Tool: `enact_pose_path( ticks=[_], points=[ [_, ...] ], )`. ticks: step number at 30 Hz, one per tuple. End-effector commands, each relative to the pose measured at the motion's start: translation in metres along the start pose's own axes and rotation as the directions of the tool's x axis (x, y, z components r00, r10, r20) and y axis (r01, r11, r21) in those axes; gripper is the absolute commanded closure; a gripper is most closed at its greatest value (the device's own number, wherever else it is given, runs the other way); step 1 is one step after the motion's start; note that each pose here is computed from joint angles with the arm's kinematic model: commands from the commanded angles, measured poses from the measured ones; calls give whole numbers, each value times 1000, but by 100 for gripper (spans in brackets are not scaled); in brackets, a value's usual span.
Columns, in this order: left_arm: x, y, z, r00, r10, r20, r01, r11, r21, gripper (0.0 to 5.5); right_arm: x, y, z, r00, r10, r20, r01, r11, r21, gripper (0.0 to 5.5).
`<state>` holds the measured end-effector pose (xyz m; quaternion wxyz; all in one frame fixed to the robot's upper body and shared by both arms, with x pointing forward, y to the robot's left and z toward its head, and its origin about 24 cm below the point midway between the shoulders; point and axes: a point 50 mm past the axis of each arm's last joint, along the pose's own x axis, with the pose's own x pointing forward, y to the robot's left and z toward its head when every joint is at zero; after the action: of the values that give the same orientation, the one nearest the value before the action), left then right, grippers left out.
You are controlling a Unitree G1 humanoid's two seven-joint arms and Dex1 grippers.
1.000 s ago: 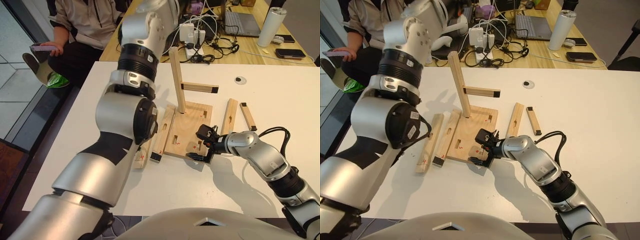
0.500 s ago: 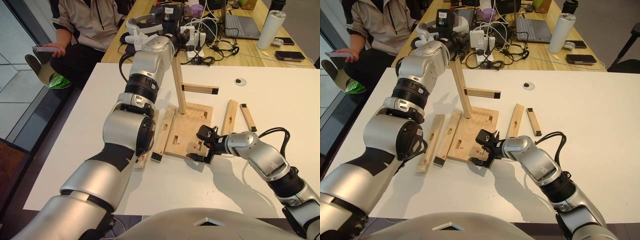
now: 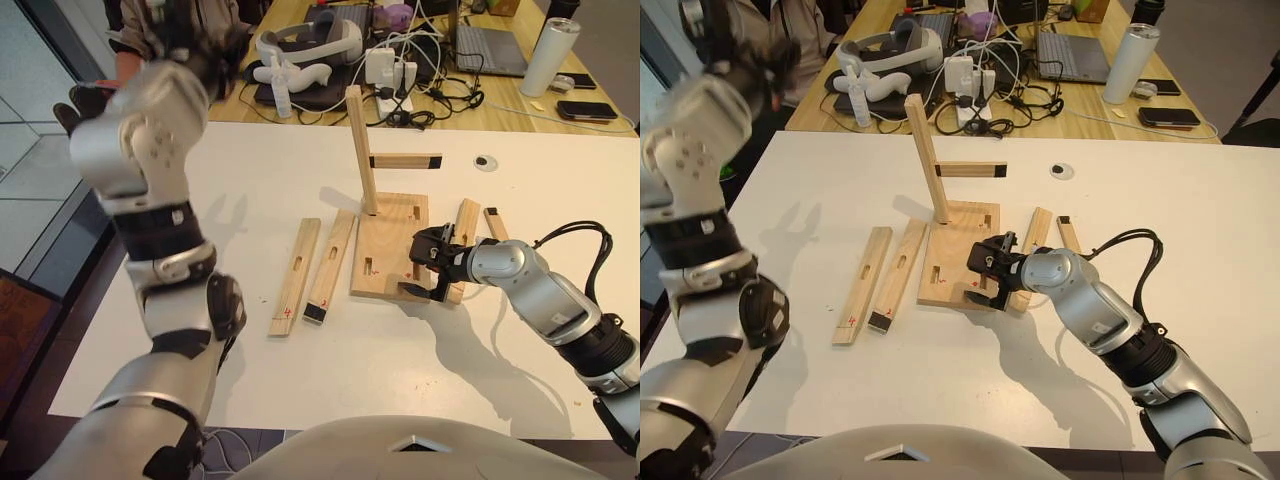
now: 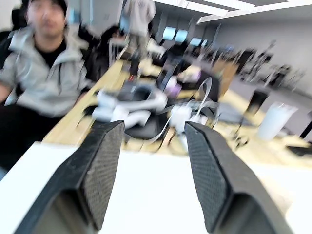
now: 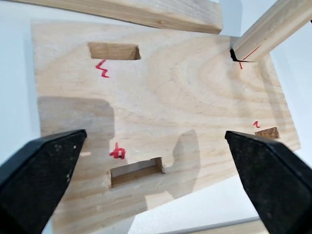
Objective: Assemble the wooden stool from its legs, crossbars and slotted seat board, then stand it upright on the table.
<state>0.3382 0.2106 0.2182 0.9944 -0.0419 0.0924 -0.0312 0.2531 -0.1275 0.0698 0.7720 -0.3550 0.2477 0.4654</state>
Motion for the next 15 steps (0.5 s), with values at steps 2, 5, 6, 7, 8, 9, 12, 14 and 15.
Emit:
enact_pose_path(
  ticks=[2,5,6,7,8,9,12,14,15],
  points=[
    [-40,10,-66,927,30,-374,90,950,298,322,0,14,-22,995,-24,-98,33,995,98,10],
    [-56,-6,-78,886,-47,-461,224,914,337,322,-4,14,-6,998,-62,-3,62,981,181,10],
    [-60,-11,-81,875,-68,-479,256,905,339,322,-5,15,-1,997,-75,27,67,975,214,10],
    [-64,-14,-85,865,-79,-495,277,898,341,302,-6,16,3,994,-90,56,73,965,251,10],
    [-68,-17,-89,856,-84,-510,294,892,345,290,-6,16,7,991,-106,77,80,955,285,10],
    [-72,-22,-95,842,-88,-532,307,890,338,272,-7,16,10,987,-131,96,92,938,335,10],
    [-85,-35,-110,802,-129,-583,368,876,312,269,-8,12,18,972,-194,129,114,880,461,10],
    [-93,-40,-117,785,-165,-596,404,867,292,269,-8,9,23,961,-240,140,132,839,527,10],
    [-97,-43,-119,778,-193,-598,425,863,275,269,-7,6,24,955,-264,137,146,817,557,10]
  ],
)
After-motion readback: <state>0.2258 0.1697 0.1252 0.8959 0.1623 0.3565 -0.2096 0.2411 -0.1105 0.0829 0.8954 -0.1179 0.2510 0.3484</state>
